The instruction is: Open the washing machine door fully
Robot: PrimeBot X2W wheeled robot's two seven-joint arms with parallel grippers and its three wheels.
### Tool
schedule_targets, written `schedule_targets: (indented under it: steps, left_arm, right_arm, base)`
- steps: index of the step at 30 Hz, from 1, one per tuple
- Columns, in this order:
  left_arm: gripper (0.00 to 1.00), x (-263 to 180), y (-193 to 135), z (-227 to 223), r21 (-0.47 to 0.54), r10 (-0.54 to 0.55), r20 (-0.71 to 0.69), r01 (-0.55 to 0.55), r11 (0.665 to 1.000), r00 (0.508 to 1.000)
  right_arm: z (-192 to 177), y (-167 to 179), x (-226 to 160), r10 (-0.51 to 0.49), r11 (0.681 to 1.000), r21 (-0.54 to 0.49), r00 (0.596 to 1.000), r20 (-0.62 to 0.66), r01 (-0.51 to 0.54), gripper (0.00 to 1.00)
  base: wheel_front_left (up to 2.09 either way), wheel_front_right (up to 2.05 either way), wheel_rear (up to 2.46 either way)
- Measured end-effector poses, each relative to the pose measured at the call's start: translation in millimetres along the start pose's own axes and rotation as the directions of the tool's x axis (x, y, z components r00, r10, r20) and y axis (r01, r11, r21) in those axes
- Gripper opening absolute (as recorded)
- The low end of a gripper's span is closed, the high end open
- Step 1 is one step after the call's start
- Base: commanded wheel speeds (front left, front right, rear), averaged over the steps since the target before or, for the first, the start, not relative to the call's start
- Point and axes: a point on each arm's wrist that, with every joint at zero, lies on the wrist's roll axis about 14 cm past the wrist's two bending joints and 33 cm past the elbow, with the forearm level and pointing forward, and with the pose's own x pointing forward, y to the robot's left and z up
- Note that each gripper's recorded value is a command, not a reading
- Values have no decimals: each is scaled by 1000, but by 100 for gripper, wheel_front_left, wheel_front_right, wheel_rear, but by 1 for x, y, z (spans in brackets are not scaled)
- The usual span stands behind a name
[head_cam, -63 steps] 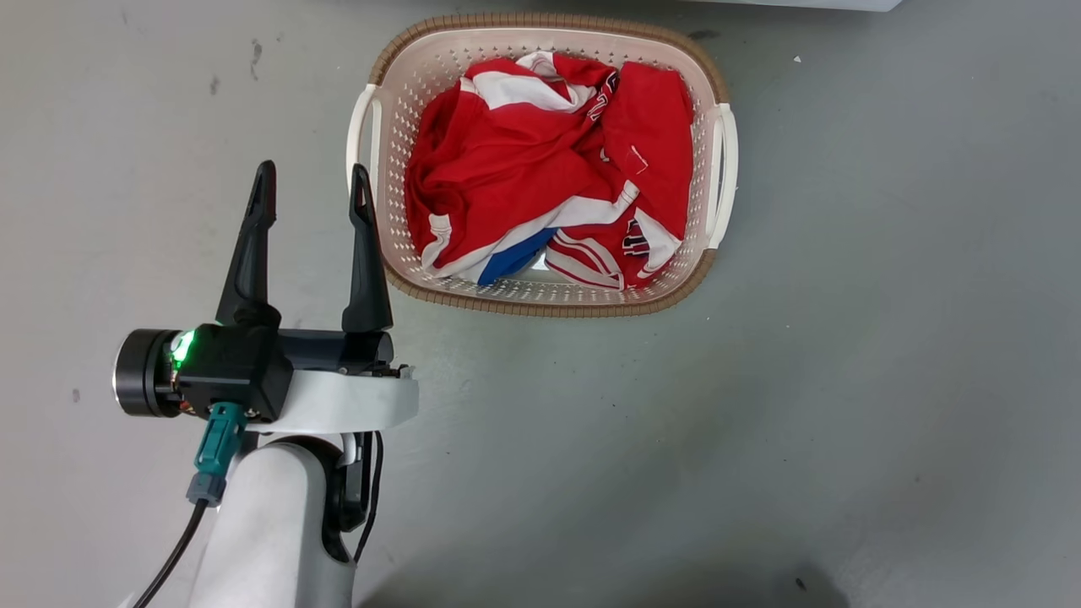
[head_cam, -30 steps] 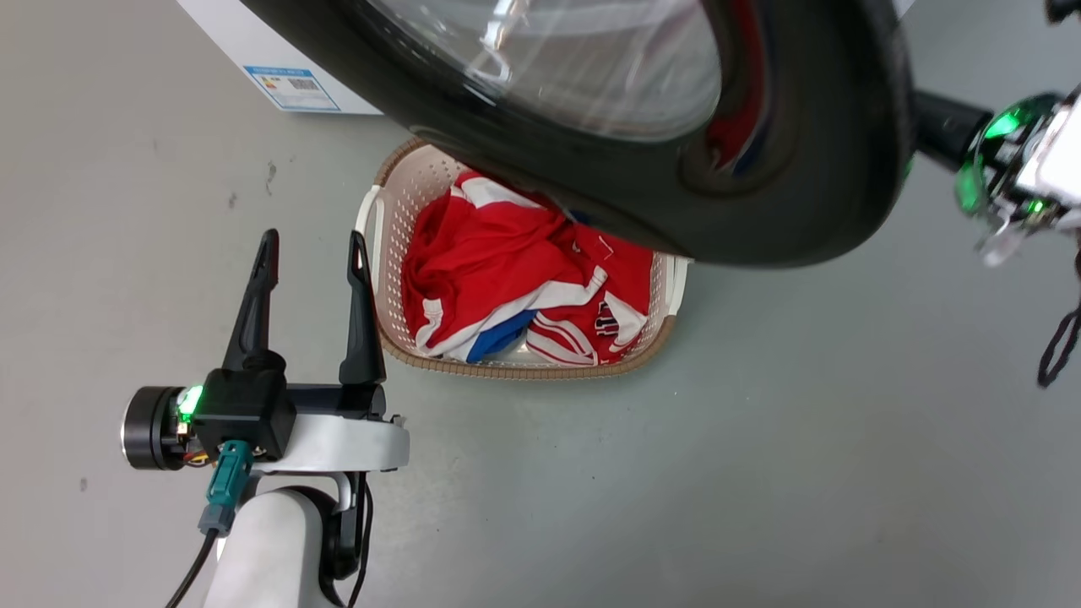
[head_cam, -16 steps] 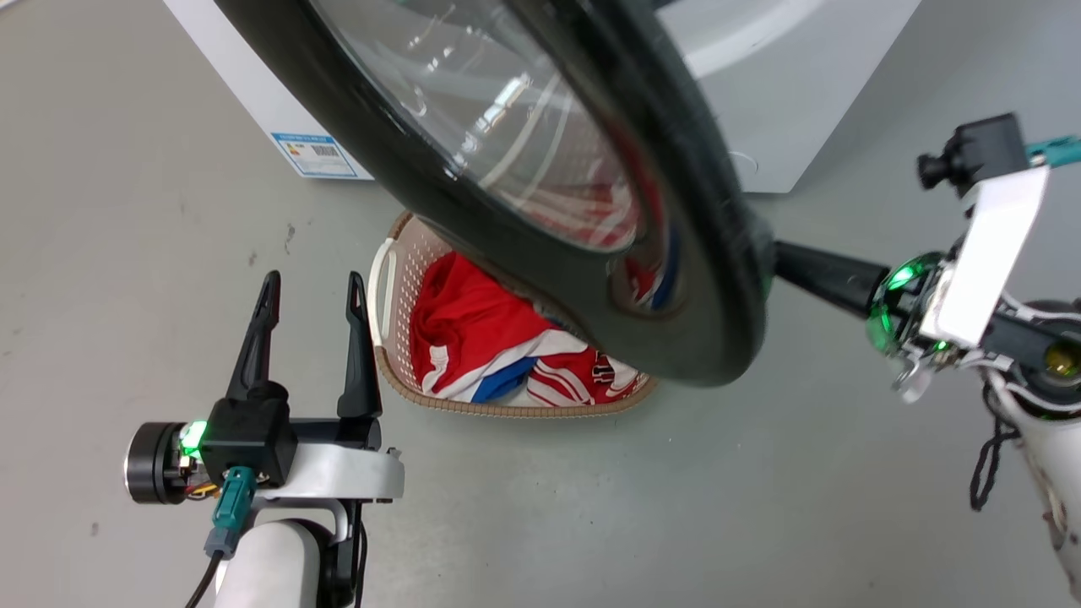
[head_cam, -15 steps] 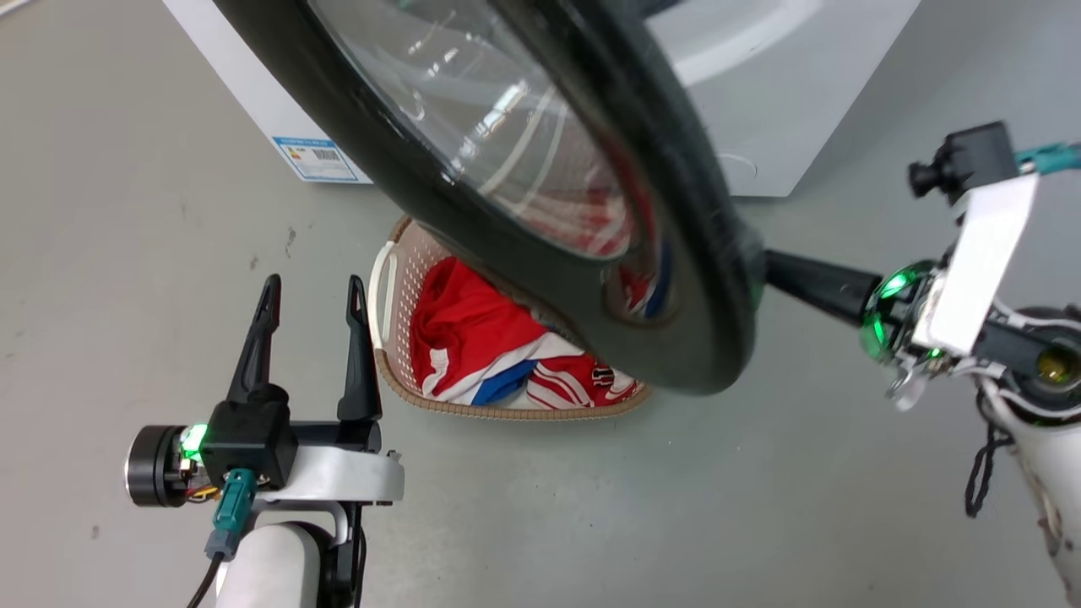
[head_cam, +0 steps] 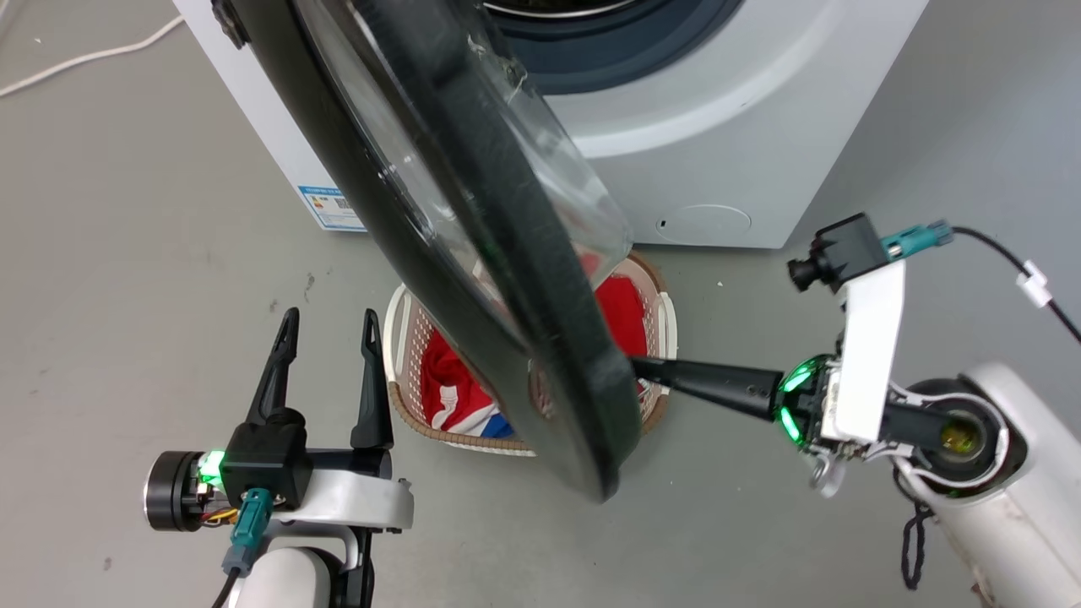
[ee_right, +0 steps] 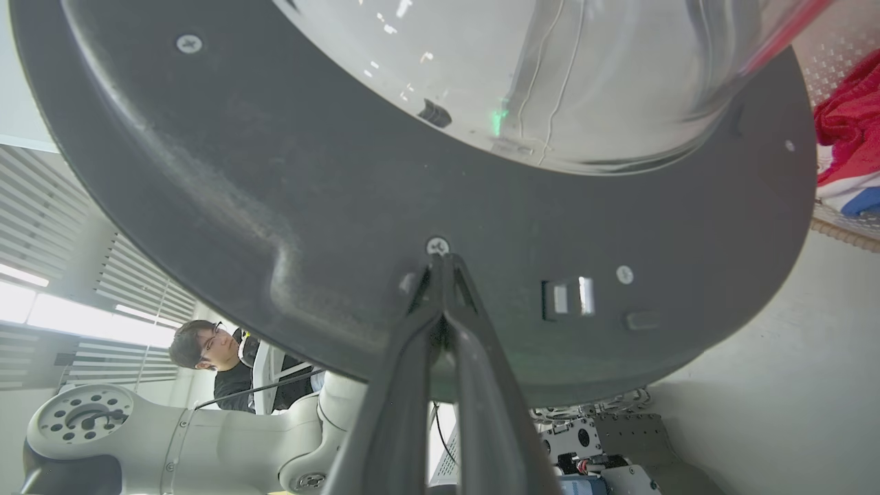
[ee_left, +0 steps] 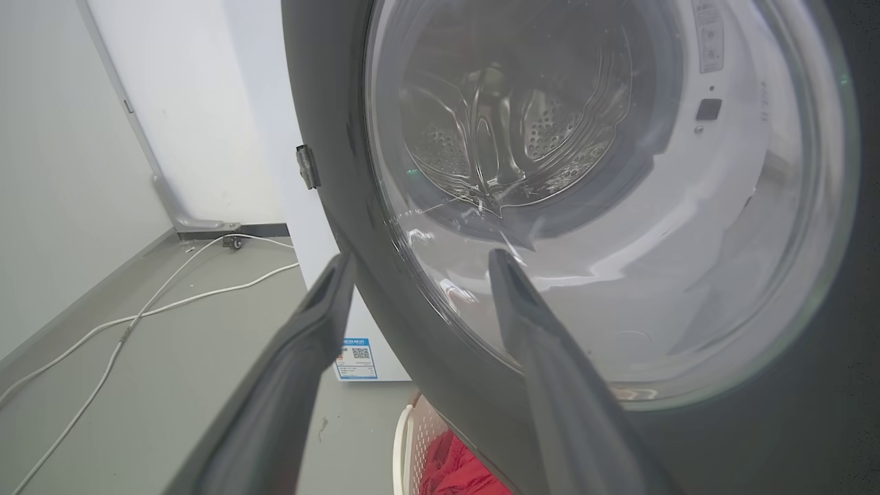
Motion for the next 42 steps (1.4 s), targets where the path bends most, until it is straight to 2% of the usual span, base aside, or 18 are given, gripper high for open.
schedule_targets:
  steps: [13, 20, 25, 28, 31, 32, 33, 34, 35, 39, 42]
  left_arm:
    - [100, -15, 6, 9, -1, 17, 12, -17, 1000, 1000]
    - [100, -24, 7, 12, -2, 21, 12, -21, 1000, 1000]
    - [100, -31, 6, 14, -4, 17, 16, -17, 1000, 1000]
    - [100, -35, 6, 15, -5, 15, 16, -15, 1000, 1000]
    - [100, -38, 6, 18, -5, 16, 21, -15, 1000, 1000]
    - [100, -40, 6, 18, -5, 17, 23, -17, 1000, 1000]
    - [100, -42, 6, 19, -5, 17, 23, -17, 1000, 1000]
    - [100, -44, 7, 19, -5, 18, 22, -18, 1000, 1000]
    - [100, -45, 7, 19, -5, 19, 24, -19, 1000, 1000]
    - [100, -51, 7, 23, -1, 17, 34, -17, 1000, 999]
    - [100, -56, 7, 25, -2, 17, 38, -17, 1000, 999]
  right_arm:
    - [-52, 22, 28, 75, 997, 36, 989, -128, -71, 0]
    - [-76, 24, 26, 81, 995, 76, 986, -144, -70, 0]
    - [-78, 25, 17, 74, 994, 85, 994, -83, -66, 0]
    - [-62, 30, 9, 80, 993, 84, 996, 34, -82, 0]
    - [-42, 35, -3, 83, 993, 64, 980, 179, -96, 0]
    - [-37, 37, -8, 85, 993, 56, 972, 219, -99, 4]
    - [-33, 39, -12, 85, 994, 48, 962, 261, -101, 15]
    - [-27, 40, -18, 83, 995, 35, 947, 309, -99, 45]
    - [-22, 42, -24, 79, 996, 16, 932, 353, -91, 100]
    - [0, 52, -51, 90, 996, -47, 845, 528, -77, 100]
    - [17, 56, -78, 87, 993, -119, 743, 664, -9, 100]
  base:
    - [0, 0, 0]
    - [0, 0, 0]
    - [0, 0, 0]
    - [0, 0, 0]
    - [0, 0, 0]
    - [0, 0, 0]
    - [0, 0, 0]
    - [0, 0, 0]
    - [0, 0, 0]
    - [0, 0, 0]
    - [0, 0, 0]
